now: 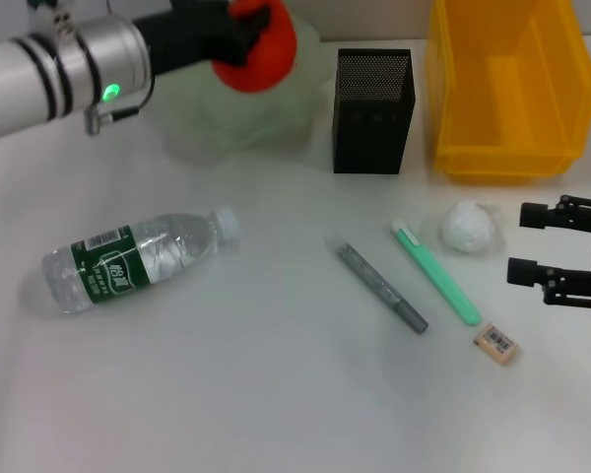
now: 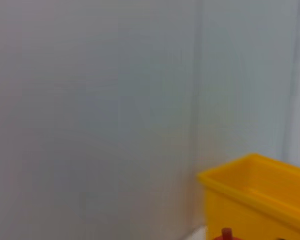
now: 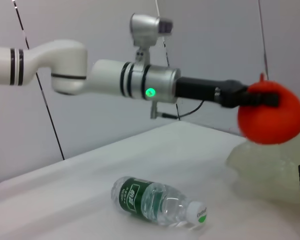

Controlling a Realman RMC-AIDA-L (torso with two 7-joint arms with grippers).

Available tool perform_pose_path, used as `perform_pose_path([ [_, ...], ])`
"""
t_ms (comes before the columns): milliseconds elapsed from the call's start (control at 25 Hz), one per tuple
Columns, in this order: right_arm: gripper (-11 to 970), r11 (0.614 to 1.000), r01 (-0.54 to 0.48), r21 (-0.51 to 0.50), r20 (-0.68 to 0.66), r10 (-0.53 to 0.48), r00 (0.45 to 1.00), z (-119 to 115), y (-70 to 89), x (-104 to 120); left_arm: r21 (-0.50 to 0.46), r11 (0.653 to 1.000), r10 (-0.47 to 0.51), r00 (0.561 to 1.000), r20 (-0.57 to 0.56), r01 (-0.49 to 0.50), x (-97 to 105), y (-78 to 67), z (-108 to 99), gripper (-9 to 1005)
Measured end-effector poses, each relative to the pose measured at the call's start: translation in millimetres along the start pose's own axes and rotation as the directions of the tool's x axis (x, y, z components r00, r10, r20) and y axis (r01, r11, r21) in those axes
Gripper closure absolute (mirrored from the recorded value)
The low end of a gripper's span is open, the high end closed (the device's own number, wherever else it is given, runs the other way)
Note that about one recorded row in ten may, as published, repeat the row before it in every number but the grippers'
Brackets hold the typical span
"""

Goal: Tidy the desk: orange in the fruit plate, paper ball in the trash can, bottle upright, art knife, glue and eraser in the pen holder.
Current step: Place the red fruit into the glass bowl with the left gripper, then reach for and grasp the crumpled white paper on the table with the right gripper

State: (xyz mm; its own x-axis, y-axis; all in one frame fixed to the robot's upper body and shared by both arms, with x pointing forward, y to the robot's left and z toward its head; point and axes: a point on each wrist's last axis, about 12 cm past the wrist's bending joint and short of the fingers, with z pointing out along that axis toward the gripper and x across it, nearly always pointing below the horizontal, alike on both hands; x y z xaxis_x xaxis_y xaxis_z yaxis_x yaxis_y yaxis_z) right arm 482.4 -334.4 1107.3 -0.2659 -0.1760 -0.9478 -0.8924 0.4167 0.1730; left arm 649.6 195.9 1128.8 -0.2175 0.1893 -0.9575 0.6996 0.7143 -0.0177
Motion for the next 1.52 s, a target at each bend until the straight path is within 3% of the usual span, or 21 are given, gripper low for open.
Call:
perform_pose_path([
  [320, 293, 1.000, -0.003, -0.015, -0.029, 0.002, 1.000, 14, -4.2, 1, -0.179, 0.984, -0.001, 1.000, -0.016, -0.002, -18, 13.6, 24, 931],
  [760, 300, 1.000, 0.002, -0.022, -0.038, -0.003, 0.999, 21, -7.6, 0, -0.190, 0.982, -0.004, 1.000, -0.023, 0.000, -15, 14.4, 23, 479],
  [880, 302, 1.000, 0.006, -0.024, -0.037, -0.007, 0.999, 22, -8.3, -2, -0.181, 0.983, -0.010, 1.000, -0.027, 0.005, -11, 13.8, 22, 409],
  [1040, 305, 1.000, 0.009, -0.022, -0.039, -0.010, 0.999, 22, -9.9, -5, -0.084, 0.996, -0.019, 1.000, 0.007, 0.019, -9, 8.9, 11, 315],
  [1200, 307, 1.000, 0.005, -0.016, -0.055, -0.006, 0.998, 21, -13.8, -18, 0.104, 0.995, -0.018, 0.997, 0.076, 0.010, -4, -4.0, -21, 207],
  [1280, 309, 1.000, -0.004, -0.020, -0.084, 0.002, 0.996, 22, -14.8, -28, 0.215, 0.977, -0.008, 0.994, 0.107, -0.015, 0, -14.4, -42, 131],
  [1520, 312, 0.999, -0.031, -0.012, -0.227, 0.028, 0.973, 33, -13.0, -75, 0.471, 0.882, -0.022, 0.994, 0.112, -0.034, 31, -41.0, -105, 136],
])
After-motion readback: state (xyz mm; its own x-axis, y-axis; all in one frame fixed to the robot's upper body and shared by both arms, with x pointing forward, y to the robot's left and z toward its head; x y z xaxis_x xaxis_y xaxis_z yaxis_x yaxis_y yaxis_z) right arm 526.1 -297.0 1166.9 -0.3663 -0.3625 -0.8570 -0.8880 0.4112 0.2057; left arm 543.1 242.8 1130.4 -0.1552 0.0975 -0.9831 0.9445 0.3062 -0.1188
